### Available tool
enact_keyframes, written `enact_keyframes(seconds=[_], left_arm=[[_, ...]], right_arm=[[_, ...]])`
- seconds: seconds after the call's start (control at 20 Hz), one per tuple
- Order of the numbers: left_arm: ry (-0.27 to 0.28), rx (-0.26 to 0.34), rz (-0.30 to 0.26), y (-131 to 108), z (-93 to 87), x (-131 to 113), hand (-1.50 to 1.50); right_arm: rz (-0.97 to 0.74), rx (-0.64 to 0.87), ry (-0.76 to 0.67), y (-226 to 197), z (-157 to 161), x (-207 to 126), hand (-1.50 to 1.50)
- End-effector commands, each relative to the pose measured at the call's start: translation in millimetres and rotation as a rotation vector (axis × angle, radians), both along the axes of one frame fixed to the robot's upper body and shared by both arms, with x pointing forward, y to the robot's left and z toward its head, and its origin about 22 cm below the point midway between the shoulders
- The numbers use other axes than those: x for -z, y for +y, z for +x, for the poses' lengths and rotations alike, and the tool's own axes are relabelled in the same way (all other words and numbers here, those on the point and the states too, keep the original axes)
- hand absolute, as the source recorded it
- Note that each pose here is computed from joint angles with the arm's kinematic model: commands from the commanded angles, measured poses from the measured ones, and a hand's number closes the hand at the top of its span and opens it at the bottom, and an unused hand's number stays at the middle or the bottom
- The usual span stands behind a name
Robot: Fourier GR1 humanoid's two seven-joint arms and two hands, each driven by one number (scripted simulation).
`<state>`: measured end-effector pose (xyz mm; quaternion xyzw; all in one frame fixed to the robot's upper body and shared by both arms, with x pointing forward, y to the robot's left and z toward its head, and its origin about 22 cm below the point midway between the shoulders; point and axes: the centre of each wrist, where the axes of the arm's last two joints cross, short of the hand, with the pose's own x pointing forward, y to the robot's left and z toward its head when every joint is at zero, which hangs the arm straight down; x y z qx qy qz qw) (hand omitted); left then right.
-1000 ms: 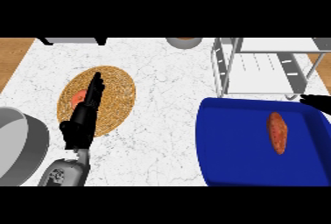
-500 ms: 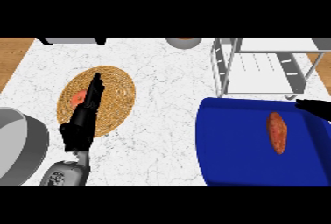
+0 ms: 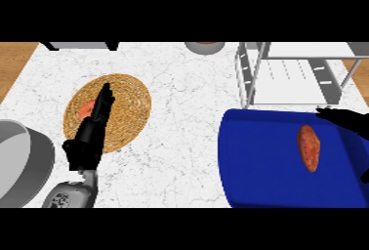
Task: Pick the sweet potato from the tray and place it in the tiered basket
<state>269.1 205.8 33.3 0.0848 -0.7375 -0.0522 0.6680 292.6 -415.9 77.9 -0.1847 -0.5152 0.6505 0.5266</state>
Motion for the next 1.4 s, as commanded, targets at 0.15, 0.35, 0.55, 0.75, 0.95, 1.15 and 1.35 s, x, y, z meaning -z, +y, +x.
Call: enact_keyframes(seconds=[0.15,0.35,0.55,0.75,0.95,1.15,1.35], left_arm=[[0.011,-0.009,-0.013,-12.6,7.4,2.9,0.0],[-0.012,0.012,0.001,10.5,-4.6,-2.5,0.0],[0.013,0.005,-0.017,4.4,7.0,4.7,0.0],[-0.011,-0.009,-0.002,0.4,4.8,9.3,0.0],[0.003,0.0,-0.012,-7.0,14.4,1.7,0.0],[-0.002,-0.004,-0.002,4.5,0.0,9.7,0.0],[0.003,0.001,-0.016,-7.0,1.3,-8.8,0.0]], right_arm=[[0.002,-0.019,0.065,12.6,-6.4,8.3,-1.5],[-0.01,-0.015,0.061,11.0,3.9,26.4,-1.5],[0.002,-0.015,0.061,6.5,19.5,19.1,-1.5],[0.012,-0.018,0.066,15.1,-8.9,31.9,-1.5],[0.023,-0.017,0.064,22.8,15.0,63.3,-1.5],[0.035,-0.003,0.095,24.5,2.3,55.8,-1.5],[0.064,-0.007,0.087,20.4,13.4,55.9,-1.5]])
